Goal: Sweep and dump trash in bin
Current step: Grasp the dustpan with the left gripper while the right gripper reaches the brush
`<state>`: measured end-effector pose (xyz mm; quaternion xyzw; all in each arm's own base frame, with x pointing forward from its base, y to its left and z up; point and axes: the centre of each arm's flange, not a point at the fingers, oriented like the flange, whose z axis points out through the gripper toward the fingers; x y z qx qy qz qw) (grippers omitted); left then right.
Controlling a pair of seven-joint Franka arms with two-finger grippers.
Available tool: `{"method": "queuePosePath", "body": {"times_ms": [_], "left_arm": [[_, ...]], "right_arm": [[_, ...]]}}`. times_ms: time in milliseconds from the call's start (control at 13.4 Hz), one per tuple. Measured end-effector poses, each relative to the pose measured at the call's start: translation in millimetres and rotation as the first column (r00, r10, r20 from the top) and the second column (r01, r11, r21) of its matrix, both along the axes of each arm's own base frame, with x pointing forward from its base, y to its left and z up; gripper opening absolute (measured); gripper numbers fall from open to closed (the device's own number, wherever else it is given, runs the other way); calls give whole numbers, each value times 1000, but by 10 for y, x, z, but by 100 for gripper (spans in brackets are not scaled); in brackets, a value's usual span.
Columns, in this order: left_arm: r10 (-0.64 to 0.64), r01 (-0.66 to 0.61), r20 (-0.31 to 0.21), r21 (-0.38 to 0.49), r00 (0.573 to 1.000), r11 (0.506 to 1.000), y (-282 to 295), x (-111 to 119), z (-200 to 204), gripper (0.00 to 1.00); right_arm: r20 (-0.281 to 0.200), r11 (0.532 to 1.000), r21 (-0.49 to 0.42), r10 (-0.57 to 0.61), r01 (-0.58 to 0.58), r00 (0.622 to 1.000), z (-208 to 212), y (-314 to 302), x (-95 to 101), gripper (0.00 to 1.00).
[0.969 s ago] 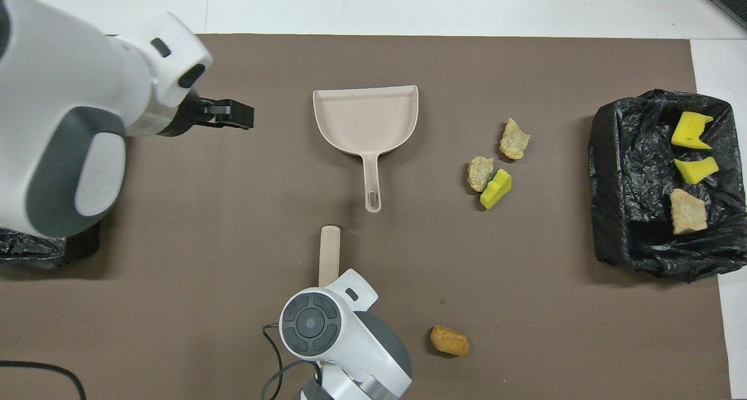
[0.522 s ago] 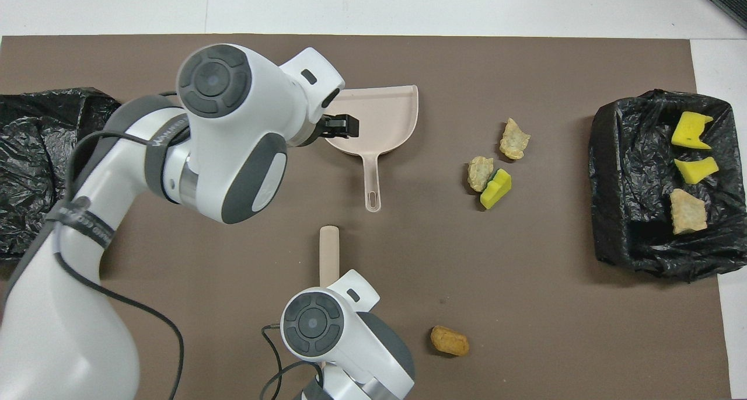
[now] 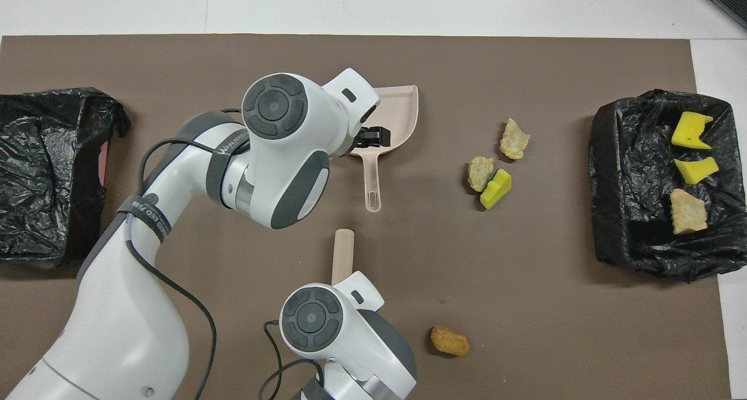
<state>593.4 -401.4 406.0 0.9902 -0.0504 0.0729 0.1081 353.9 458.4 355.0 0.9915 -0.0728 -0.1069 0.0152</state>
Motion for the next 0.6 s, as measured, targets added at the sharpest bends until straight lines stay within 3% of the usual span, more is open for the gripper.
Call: {"method": "queuePosePath", "body": {"times_ms": [298, 522, 596], "left_arm": [[-3, 5, -51, 26, 999, 1000, -165, -102, -416, 100], [-9, 12, -60, 50, 998, 999, -130, -130, -520, 100], [-9, 13, -64, 54, 998, 998, -125, -134, -523, 89]], "right_arm": [[-70, 997, -69, -22, 17, 997, 448, -343, -30, 26], [-83, 991, -128, -54, 43, 995, 727, -830, 17, 26], [-75, 987, -149, -65, 53, 995, 735, -1022, 3, 26]]}}
